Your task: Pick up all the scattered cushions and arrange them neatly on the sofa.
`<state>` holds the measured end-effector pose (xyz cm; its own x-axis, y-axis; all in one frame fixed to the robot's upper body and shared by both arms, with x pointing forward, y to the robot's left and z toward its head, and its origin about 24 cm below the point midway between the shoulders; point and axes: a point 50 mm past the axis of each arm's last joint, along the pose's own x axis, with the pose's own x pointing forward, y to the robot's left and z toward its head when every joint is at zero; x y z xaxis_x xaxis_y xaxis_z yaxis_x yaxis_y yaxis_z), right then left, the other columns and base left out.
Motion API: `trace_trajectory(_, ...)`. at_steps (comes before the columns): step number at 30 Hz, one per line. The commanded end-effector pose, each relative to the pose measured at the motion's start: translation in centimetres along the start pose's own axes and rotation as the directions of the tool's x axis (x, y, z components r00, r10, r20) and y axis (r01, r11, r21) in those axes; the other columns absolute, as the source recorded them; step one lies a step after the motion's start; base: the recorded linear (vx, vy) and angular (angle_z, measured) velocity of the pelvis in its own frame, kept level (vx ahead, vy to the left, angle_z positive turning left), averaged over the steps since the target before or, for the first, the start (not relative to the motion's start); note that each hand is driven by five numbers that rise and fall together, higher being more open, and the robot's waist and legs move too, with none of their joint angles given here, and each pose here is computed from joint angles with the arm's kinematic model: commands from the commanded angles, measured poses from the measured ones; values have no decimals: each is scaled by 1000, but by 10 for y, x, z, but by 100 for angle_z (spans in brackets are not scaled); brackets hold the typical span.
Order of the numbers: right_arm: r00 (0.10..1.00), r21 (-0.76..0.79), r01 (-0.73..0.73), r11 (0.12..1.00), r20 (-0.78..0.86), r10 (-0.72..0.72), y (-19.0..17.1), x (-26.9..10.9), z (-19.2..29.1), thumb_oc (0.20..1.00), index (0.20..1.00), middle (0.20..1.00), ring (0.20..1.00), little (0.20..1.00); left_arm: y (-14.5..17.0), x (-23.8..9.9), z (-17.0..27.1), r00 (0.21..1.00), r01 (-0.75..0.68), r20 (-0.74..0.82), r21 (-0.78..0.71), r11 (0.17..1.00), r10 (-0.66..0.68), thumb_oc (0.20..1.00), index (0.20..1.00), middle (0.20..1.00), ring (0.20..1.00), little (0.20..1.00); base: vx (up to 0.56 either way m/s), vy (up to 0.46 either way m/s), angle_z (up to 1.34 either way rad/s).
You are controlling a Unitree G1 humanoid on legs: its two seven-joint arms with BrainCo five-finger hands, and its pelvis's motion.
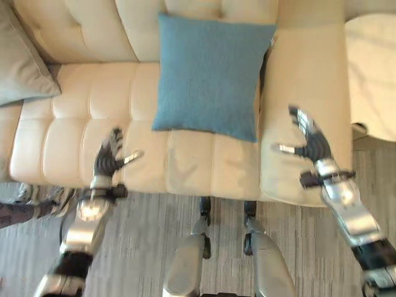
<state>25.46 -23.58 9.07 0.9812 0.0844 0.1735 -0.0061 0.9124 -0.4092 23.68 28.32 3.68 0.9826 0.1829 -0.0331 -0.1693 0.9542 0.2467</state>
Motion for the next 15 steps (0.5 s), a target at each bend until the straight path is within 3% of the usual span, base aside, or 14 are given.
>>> trace_trajectory(1,988,42,-52,998,-146,57,5,-32,-35,1000,1000,1000,1000,1000,11,-26,-42,984,23,-177,105,994,-4,1000,1000,1000,1000,1000,78,92,-14)
trace_trajectory(7,851,140,-4,990,-519,76,19,-94,-108,1000,1000,1000,1000,1000,7,-78,-105,884,112,-466,157,981,-26,1000,1000,1000,1000,1000,28,114,-28)
trace_trajectory(12,801,130,-23,991,-590,96,29,-101,-124,1000,1000,1000,1000,1000,14,-85,-114,859,89,-511,171,981,12,1000,1000,1000,1000,1000,-190,93,-61)
trace_trajectory(15,763,148,-3,989,-639,98,39,-110,-134,1000,1000,1000,1000,1000,15,-72,-106,884,64,-467,175,982,26,1000,1000,1000,1000,1000,-350,34,-91)
